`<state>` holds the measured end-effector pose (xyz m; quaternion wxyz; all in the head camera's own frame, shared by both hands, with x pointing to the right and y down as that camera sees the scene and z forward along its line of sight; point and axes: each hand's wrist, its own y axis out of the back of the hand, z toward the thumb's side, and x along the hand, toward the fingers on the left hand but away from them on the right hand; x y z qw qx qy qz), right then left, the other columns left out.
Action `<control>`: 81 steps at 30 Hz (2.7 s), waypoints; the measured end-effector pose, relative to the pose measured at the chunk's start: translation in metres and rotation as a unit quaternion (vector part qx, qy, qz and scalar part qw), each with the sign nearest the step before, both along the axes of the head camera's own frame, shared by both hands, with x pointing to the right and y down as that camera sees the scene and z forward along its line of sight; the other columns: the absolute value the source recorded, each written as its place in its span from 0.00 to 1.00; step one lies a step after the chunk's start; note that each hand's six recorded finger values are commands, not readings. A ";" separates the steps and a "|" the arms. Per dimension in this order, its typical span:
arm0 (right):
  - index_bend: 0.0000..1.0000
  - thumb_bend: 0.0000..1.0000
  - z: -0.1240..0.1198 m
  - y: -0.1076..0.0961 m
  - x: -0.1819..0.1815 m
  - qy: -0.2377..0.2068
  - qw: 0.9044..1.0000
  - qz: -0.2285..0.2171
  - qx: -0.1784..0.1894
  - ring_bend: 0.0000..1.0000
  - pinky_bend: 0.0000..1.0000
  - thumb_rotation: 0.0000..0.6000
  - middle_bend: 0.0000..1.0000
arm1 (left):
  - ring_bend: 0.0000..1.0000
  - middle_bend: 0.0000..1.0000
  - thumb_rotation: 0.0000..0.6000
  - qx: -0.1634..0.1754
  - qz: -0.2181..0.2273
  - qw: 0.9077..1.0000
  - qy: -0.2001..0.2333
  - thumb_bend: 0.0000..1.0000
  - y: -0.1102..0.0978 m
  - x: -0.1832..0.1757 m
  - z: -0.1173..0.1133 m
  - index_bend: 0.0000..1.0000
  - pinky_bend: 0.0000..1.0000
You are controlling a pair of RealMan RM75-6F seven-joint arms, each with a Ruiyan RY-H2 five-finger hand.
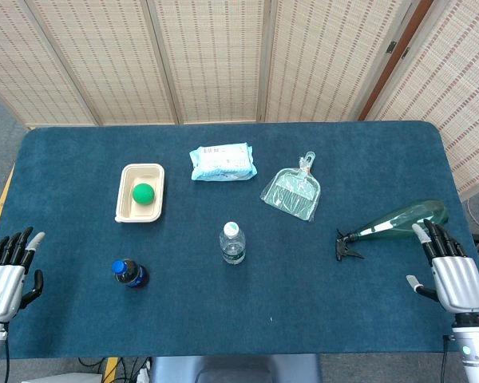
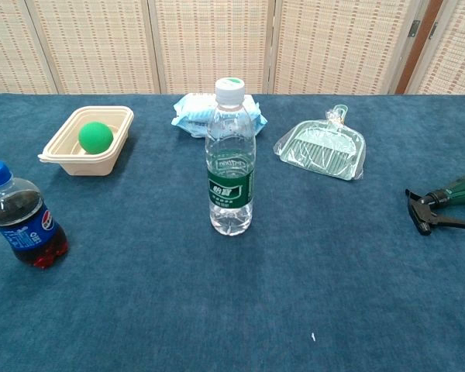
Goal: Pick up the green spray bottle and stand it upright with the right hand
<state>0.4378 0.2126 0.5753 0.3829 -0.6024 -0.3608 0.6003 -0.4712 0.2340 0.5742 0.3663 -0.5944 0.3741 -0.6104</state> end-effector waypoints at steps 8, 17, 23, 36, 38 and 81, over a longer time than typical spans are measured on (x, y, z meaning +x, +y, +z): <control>0.00 0.14 0.000 0.001 0.001 0.001 1.000 0.002 0.000 0.03 0.19 1.00 0.02 | 0.00 0.01 1.00 0.004 0.005 1.000 0.002 0.61 -0.001 0.003 -0.001 0.06 0.00; 0.00 0.14 0.001 0.002 0.003 -0.001 1.000 0.002 -0.001 0.03 0.19 1.00 0.02 | 0.00 0.01 1.00 0.005 0.008 1.000 0.003 0.61 -0.003 0.007 -0.003 0.06 0.00; 0.00 0.14 0.005 0.001 0.001 -0.001 1.000 -0.001 -0.006 0.03 0.19 1.00 0.02 | 0.00 0.01 1.00 0.001 0.004 1.000 0.002 0.61 0.000 0.006 -0.002 0.06 0.00; 0.00 0.15 0.006 -0.007 0.005 0.040 0.999 -0.029 -0.012 0.03 0.19 1.00 0.06 | 0.00 0.01 1.00 0.014 0.013 1.000 0.014 0.61 -0.007 0.012 -0.006 0.06 0.00; 0.00 0.15 0.005 -0.009 0.008 0.055 0.998 -0.032 -0.018 0.03 0.19 1.00 0.06 | 0.00 0.01 1.00 0.012 0.015 1.000 0.015 0.61 -0.008 0.013 -0.004 0.06 0.00; 0.00 0.15 0.076 -0.087 0.005 0.156 0.971 -0.094 -0.158 0.03 0.19 1.00 0.09 | 0.00 0.01 1.00 0.016 0.022 0.999 0.017 0.61 -0.024 0.022 0.009 0.06 0.00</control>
